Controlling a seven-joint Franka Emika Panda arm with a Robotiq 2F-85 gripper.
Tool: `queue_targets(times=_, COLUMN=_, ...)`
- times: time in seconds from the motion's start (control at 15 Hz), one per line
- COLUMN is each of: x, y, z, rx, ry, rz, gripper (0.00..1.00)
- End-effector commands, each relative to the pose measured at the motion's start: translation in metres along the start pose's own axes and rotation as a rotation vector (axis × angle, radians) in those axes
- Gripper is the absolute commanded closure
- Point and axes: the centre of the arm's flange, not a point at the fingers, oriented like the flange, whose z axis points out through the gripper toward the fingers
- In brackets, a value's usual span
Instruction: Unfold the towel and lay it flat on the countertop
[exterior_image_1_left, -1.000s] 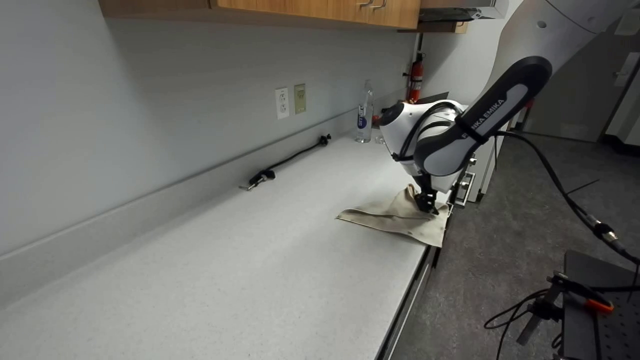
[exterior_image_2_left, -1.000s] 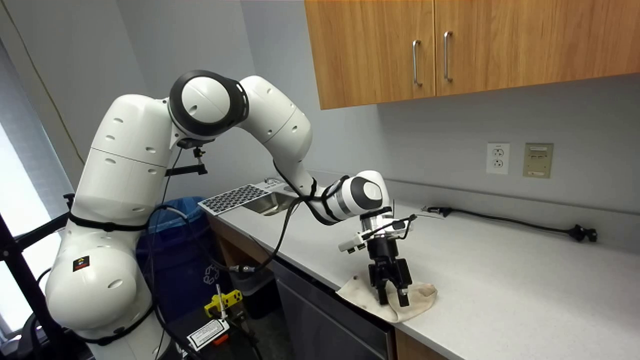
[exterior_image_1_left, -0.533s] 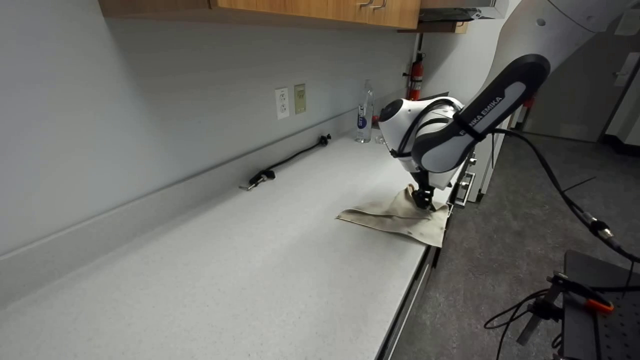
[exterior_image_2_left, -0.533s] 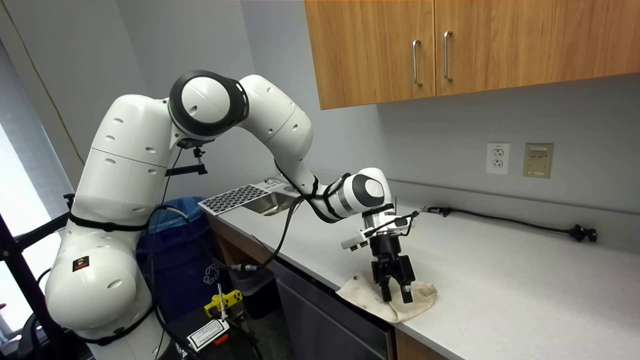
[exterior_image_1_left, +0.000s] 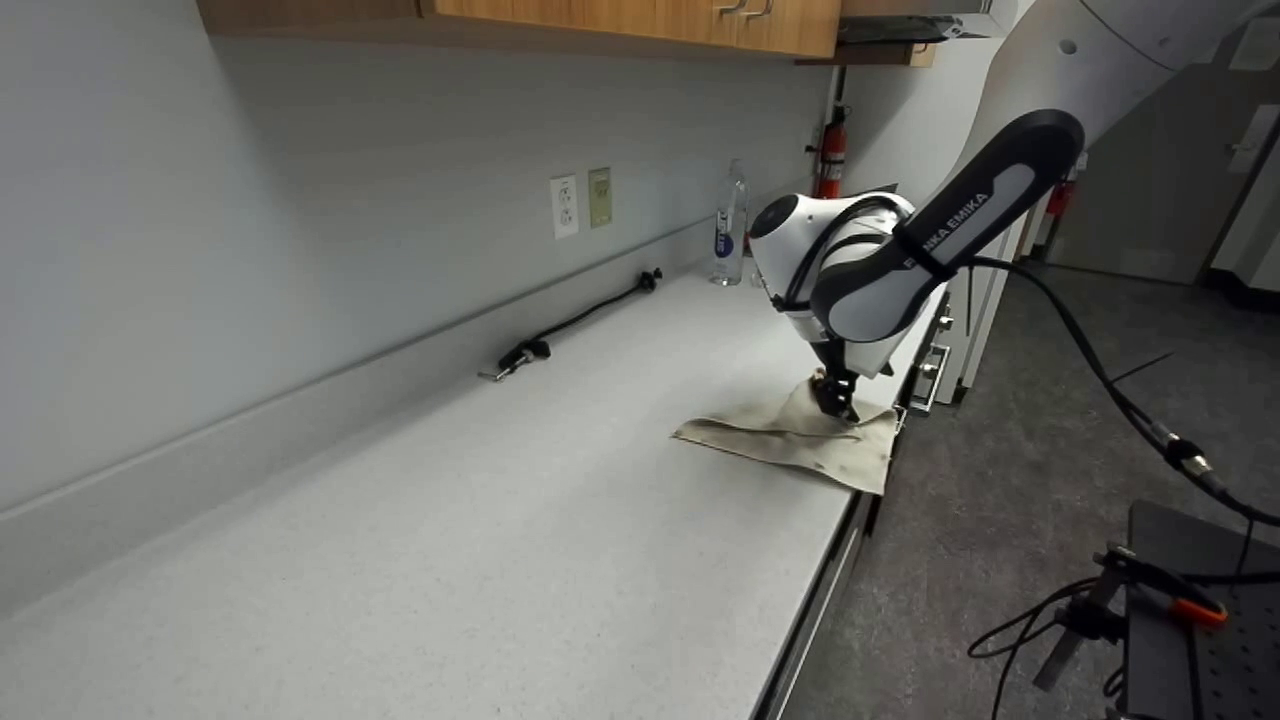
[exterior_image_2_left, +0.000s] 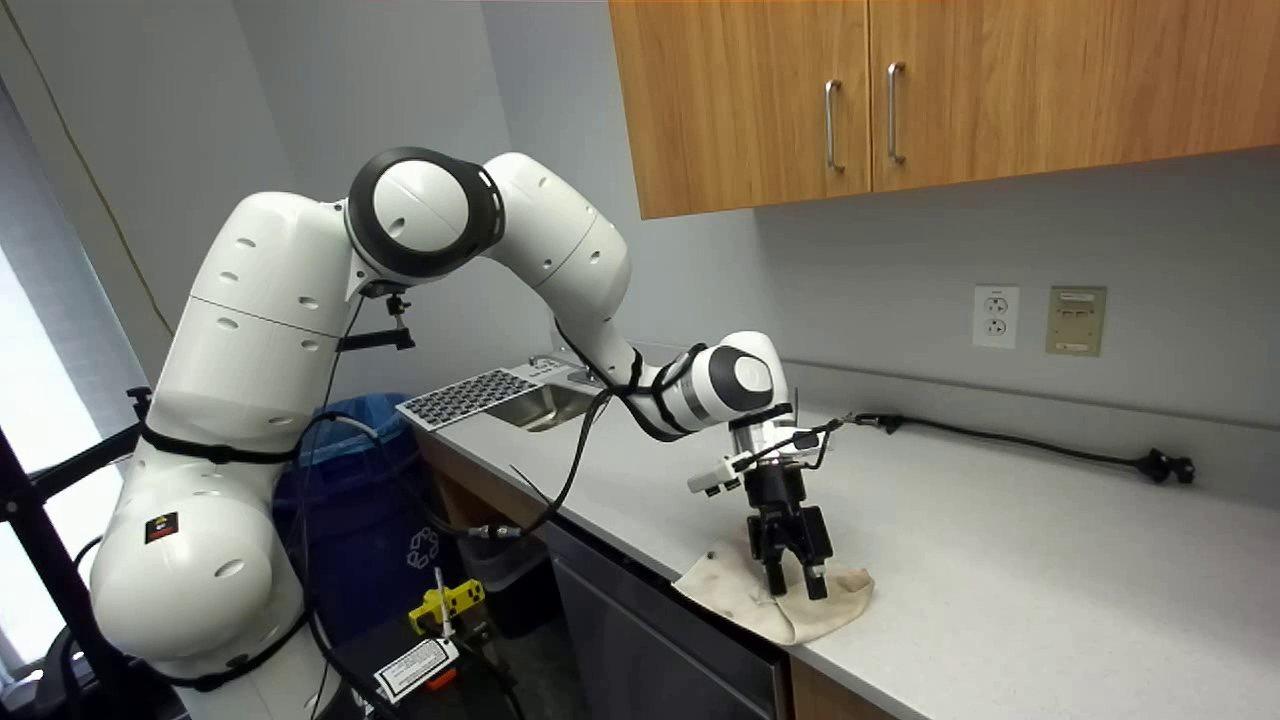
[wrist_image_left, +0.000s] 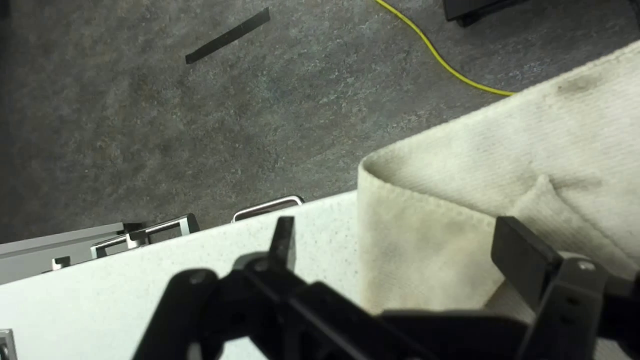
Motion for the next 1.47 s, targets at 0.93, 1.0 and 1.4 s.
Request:
queue_targets(times=0.93, x=0.011, y=-0.009, z=-0.007, rx=0.029, ry=0.012, rz=0.024, gripper=0.00)
queue_targets(times=1.0, x=0.012, y=-0.007, z=-0.006, rx=0.029, ry=0.010, rz=0.028, gripper=0.00)
queue_targets(times=1.4, x=0.017, y=-0.001, z=-0.002, rx=0.006, ry=0.012, rz=0.060, gripper=0.00)
